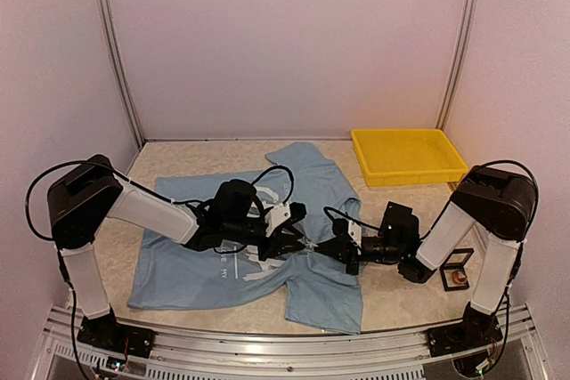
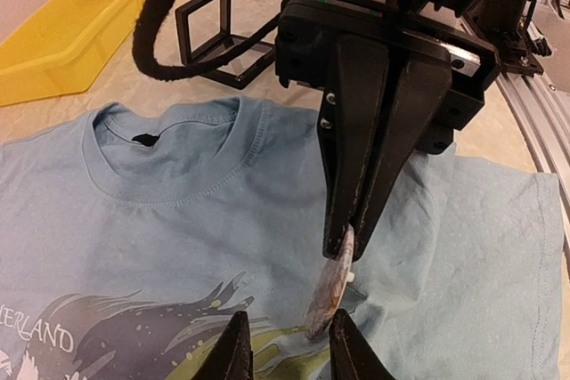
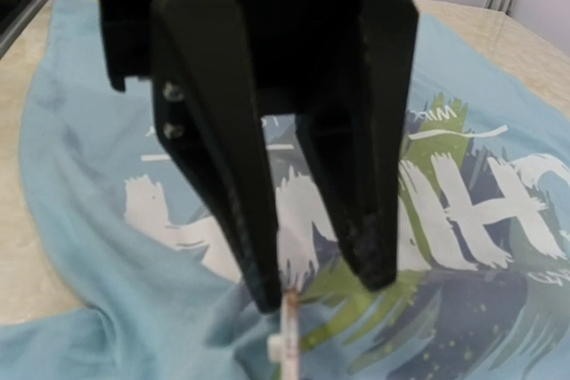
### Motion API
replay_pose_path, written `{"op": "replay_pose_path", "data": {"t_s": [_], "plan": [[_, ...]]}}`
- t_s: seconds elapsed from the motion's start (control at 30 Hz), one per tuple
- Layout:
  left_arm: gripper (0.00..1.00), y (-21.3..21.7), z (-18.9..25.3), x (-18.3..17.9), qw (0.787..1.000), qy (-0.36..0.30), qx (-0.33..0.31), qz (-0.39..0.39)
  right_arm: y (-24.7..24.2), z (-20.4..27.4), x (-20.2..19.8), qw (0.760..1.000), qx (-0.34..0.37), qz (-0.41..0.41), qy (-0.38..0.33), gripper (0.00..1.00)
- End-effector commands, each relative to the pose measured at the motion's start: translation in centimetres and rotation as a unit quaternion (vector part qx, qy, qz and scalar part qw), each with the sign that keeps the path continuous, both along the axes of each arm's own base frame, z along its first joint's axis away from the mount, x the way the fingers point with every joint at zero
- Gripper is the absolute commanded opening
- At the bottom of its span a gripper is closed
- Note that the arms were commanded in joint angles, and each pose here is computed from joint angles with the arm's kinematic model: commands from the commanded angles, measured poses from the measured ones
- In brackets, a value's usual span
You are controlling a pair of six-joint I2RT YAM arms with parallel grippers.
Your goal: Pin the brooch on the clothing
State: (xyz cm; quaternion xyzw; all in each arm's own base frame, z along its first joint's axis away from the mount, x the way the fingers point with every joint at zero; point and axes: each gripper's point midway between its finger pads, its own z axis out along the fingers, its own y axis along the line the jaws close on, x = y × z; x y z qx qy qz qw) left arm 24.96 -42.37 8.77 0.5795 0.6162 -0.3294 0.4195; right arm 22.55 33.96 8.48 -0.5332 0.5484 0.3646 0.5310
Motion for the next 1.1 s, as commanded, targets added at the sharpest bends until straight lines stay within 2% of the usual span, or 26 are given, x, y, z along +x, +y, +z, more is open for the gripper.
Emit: {"op": "replay_pose_path", "data": {"t_s": [0.0,0.13,0.27,0.47,0.57,0.63,0.8,0.97,1.07], "plan": [[0.27,-0.7,0.0,0.2,1.000,-0.003,-0.005,-0.010,0.4,1.2,0.1,1.000,0.012,0.013,-0.014,0.00],[0.24,-0.9,-0.6,0.4,1.000,0.003,-0.004,-0.007,0.5,1.1,0.1,1.000,0.010,0.015,-0.014,0.00],[0.00,-1.0,0.2,0.6,1.000,0.004,-0.019,0.000,0.5,1.0,0.0,1.000,0.008,0.018,-0.012,0.00],[0.00,-0.9,1.2,-0.3,0.999,0.021,-0.030,-0.013,0.6,0.5,0.4,1.000,-0.005,0.010,0.008,0.02],[0.00,-0.8,1.7,-0.4,0.999,0.036,-0.032,-0.007,0.1,0.5,0.9,1.000,-0.012,-0.015,0.018,0.18],[0.00,-0.8,2.1,-0.4,0.998,0.052,-0.037,0.002,-0.5,0.9,1.4,0.999,-0.009,-0.044,0.020,0.32],[0.00,-0.9,2.2,-0.3,0.997,0.073,-0.035,0.012,-1.5,1.1,0.5,0.997,0.012,-0.064,0.039,0.48],[0.00,-0.6,2.5,-0.7,0.997,0.076,-0.032,0.007,-1.4,-0.6,0.7,0.994,0.001,-0.075,0.075,0.48],[0.00,-0.6,3.0,-1.1,0.996,0.079,-0.039,-0.001,-1.4,-1.4,2.1,0.990,-0.010,-0.110,0.092,0.35]]}}
